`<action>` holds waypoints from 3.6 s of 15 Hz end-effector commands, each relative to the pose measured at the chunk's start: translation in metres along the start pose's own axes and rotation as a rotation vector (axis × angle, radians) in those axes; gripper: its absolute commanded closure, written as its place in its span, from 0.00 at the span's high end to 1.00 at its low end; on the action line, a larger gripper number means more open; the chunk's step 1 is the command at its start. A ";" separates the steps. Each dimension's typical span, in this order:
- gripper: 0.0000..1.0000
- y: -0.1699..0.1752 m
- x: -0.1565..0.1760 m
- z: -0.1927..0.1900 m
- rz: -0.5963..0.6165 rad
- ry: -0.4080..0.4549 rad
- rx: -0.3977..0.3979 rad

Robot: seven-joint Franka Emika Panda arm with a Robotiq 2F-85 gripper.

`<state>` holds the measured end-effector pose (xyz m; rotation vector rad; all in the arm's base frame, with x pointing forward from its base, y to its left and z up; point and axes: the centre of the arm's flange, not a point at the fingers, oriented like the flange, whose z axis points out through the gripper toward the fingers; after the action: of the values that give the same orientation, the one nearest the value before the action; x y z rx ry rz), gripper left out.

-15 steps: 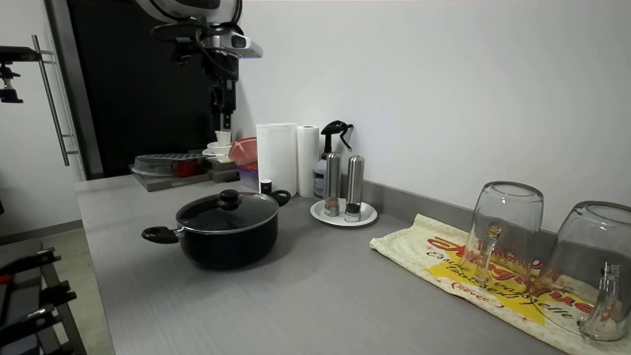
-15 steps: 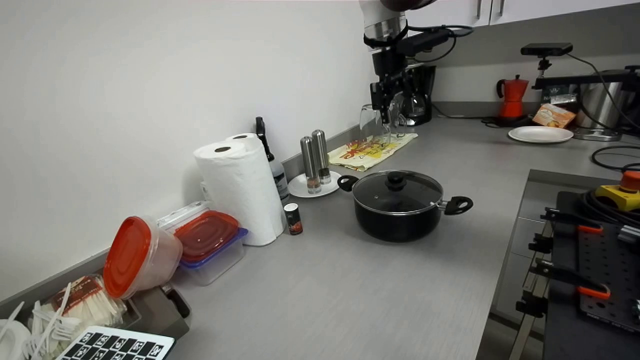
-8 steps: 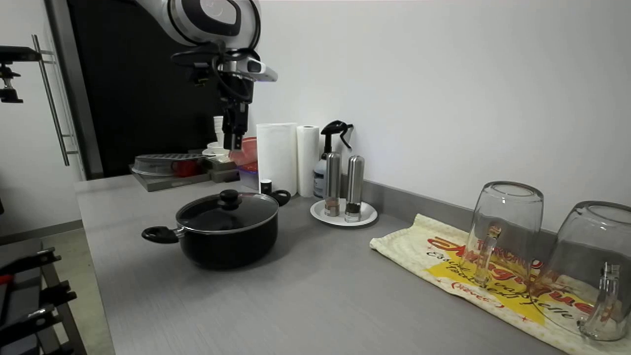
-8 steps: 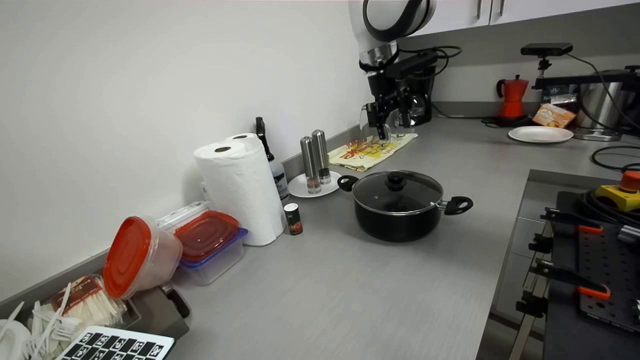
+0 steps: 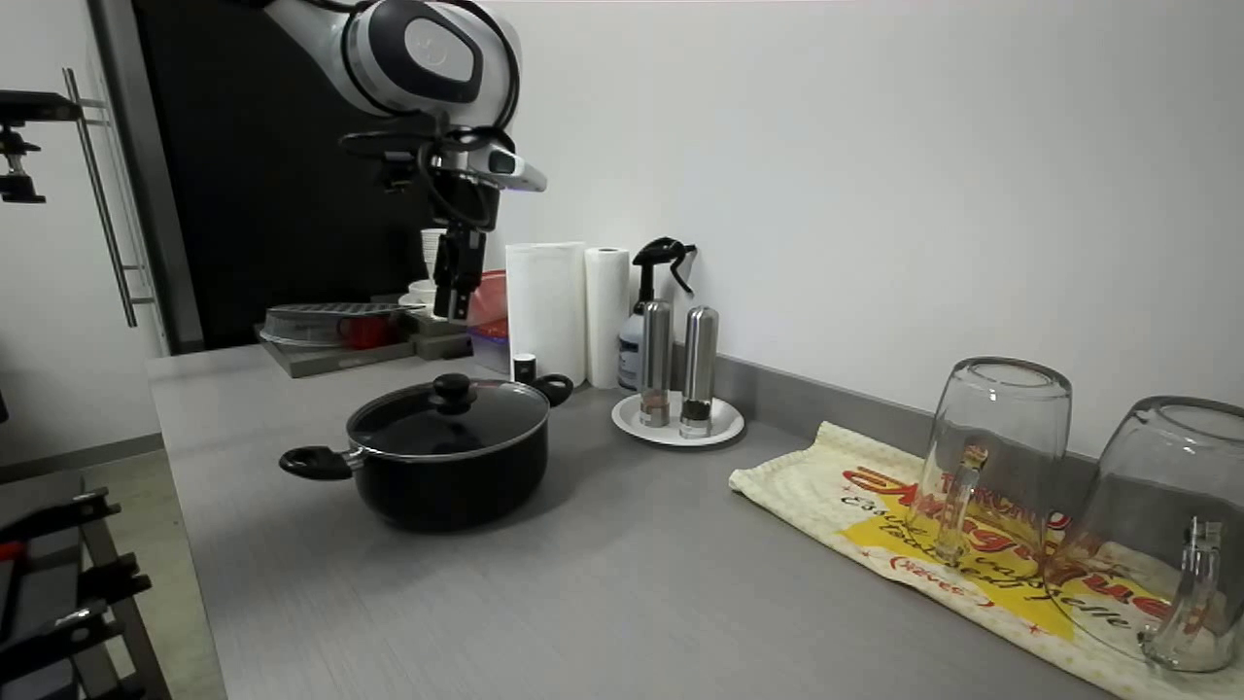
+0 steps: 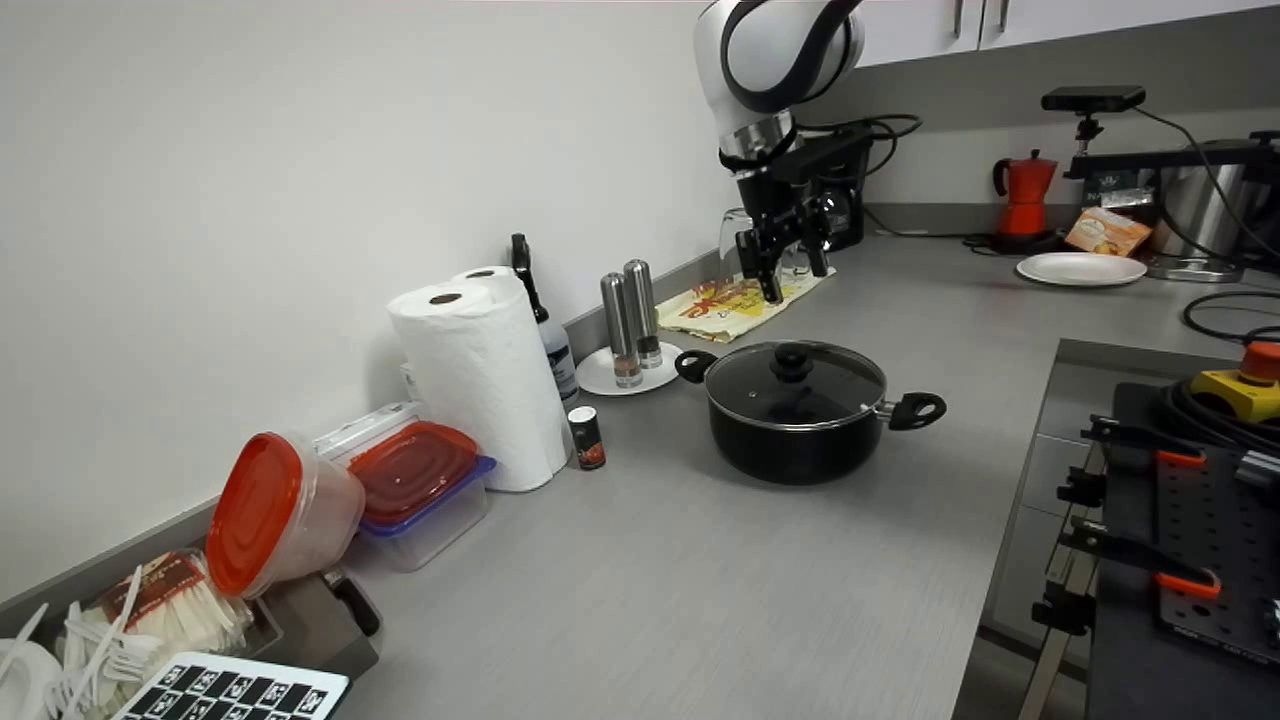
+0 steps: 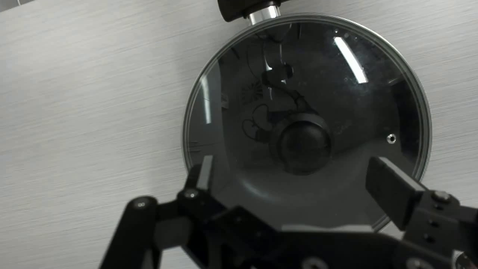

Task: Remove the glass lid from the black pot and put it on the table

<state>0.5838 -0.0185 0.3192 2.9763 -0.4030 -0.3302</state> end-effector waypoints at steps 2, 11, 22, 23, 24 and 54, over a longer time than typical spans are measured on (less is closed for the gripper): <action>1.00 -0.018 -0.002 -0.004 0.013 -0.009 0.061; 1.00 -0.008 0.005 0.008 0.038 0.067 0.075; 1.00 -0.011 -0.005 0.056 0.035 -0.039 0.082; 1.00 -0.014 -0.005 0.057 0.027 -0.033 0.078; 1.00 -0.016 -0.004 0.058 0.021 -0.030 0.074; 0.30 -0.030 0.015 0.081 0.013 0.025 0.078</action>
<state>0.5819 -0.0052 0.2352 3.0385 -0.4391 -0.2872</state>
